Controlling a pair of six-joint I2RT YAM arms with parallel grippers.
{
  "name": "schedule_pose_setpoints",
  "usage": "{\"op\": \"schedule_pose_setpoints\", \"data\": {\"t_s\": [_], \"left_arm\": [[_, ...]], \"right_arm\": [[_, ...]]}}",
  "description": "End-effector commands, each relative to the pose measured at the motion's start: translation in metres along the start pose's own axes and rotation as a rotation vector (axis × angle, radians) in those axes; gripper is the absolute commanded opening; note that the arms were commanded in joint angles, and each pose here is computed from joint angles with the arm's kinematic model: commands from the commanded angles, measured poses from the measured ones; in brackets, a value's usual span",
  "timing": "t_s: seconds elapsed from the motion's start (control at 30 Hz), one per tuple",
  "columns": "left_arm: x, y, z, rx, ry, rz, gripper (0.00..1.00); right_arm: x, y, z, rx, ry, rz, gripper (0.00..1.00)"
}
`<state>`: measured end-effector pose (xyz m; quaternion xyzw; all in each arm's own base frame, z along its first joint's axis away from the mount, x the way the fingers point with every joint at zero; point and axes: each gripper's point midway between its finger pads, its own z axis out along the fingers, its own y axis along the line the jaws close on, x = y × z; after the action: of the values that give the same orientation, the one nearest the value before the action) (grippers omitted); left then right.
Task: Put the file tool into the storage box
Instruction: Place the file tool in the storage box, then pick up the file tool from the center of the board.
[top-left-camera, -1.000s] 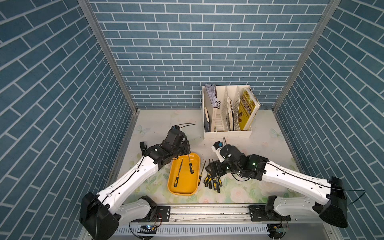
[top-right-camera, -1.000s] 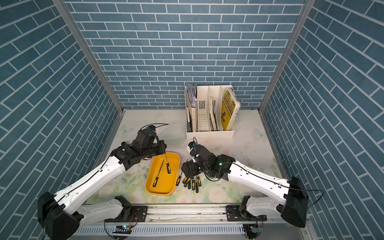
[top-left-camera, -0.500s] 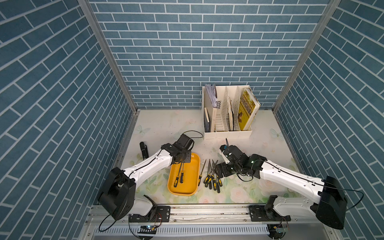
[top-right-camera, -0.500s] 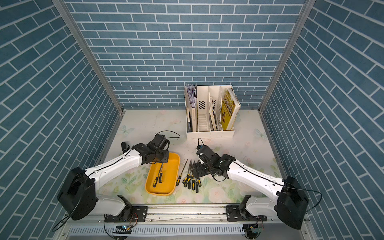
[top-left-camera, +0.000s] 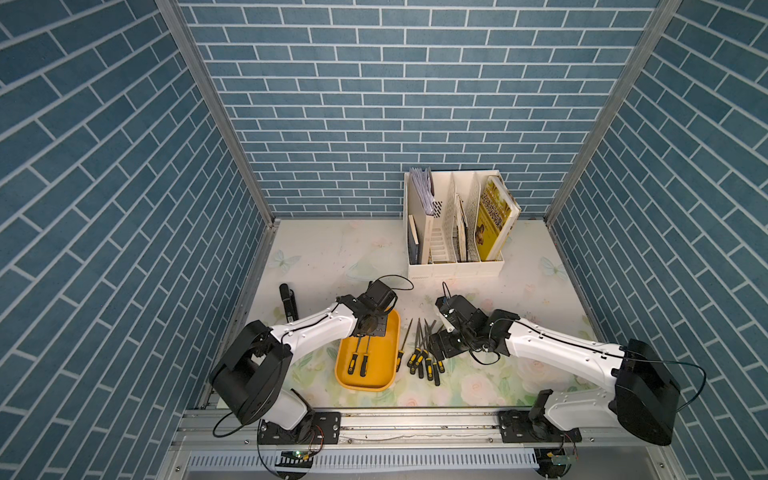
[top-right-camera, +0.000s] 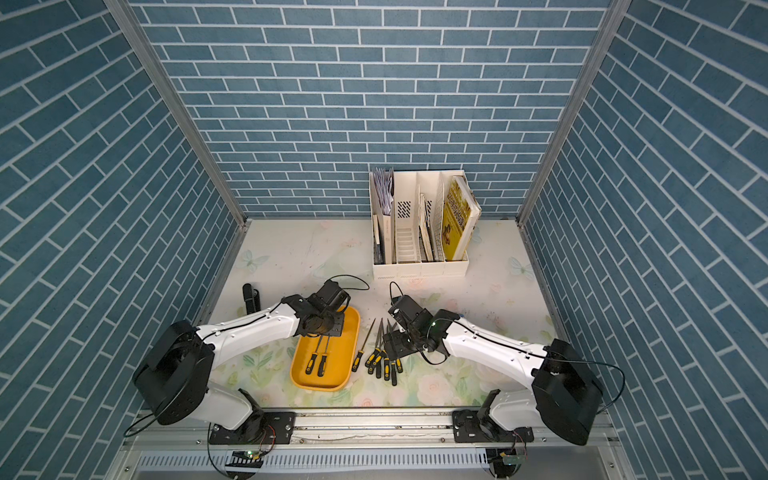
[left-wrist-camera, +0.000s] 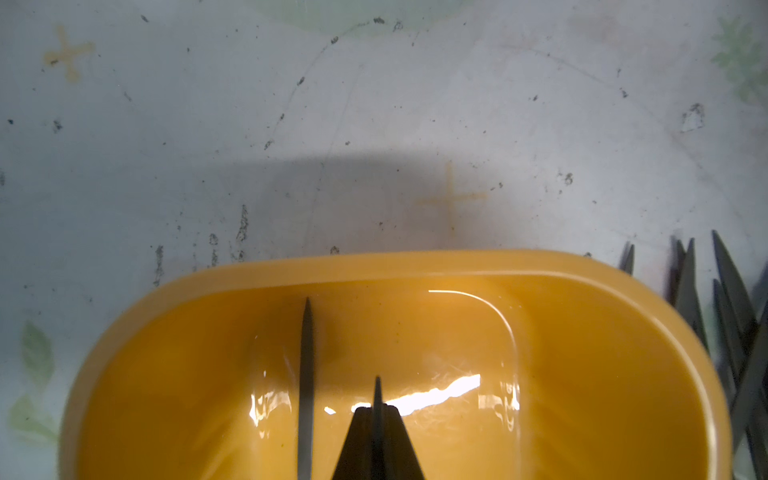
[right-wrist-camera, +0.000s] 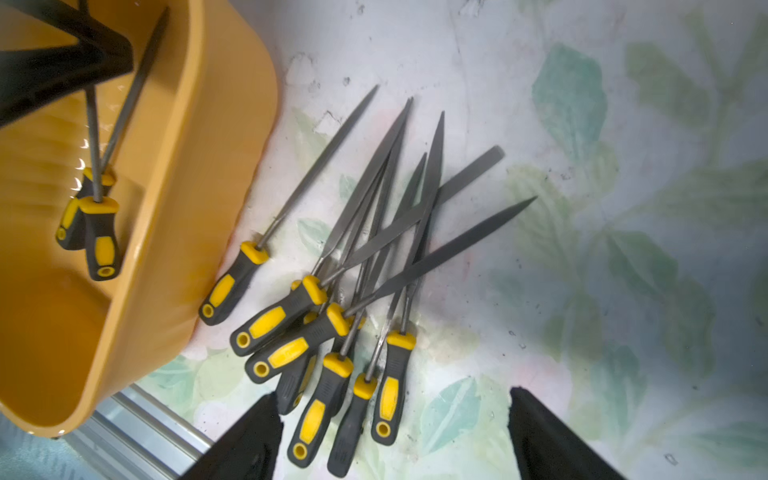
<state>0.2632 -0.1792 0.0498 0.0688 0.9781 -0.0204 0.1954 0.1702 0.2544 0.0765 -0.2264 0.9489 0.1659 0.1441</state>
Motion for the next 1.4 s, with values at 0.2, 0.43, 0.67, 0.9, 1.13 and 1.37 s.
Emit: {"op": "schedule_pose_setpoints", "data": {"t_s": [0.2, 0.43, 0.67, 0.9, 1.13, 1.37], "left_arm": [[0.015, 0.011, 0.007, -0.055, 0.032, -0.013, 0.43], [-0.001, 0.006, -0.019, -0.015, -0.021, -0.037, 0.45], [-0.029, -0.009, -0.067, 0.092, -0.115, -0.067, 0.47], [-0.035, -0.014, -0.093, 0.160, -0.157, -0.095, 0.48], [-0.032, -0.010, -0.097, 0.158, -0.166, -0.100, 0.48], [-0.030, -0.008, -0.094, 0.144, -0.163, -0.093, 0.48]], "right_arm": [[0.017, -0.012, 0.017, 0.033, 0.056, -0.024, 0.84], [0.025, -0.014, 0.021, 0.025, 0.062, -0.016, 0.73], [0.034, -0.020, 0.034, 0.046, 0.105, -0.030, 0.60], [0.029, -0.019, 0.046, 0.060, 0.126, -0.048, 0.54], [0.036, -0.027, 0.053, 0.096, 0.156, -0.048, 0.47], [0.050, -0.039, 0.047, 0.131, 0.172, -0.043, 0.35]]}}
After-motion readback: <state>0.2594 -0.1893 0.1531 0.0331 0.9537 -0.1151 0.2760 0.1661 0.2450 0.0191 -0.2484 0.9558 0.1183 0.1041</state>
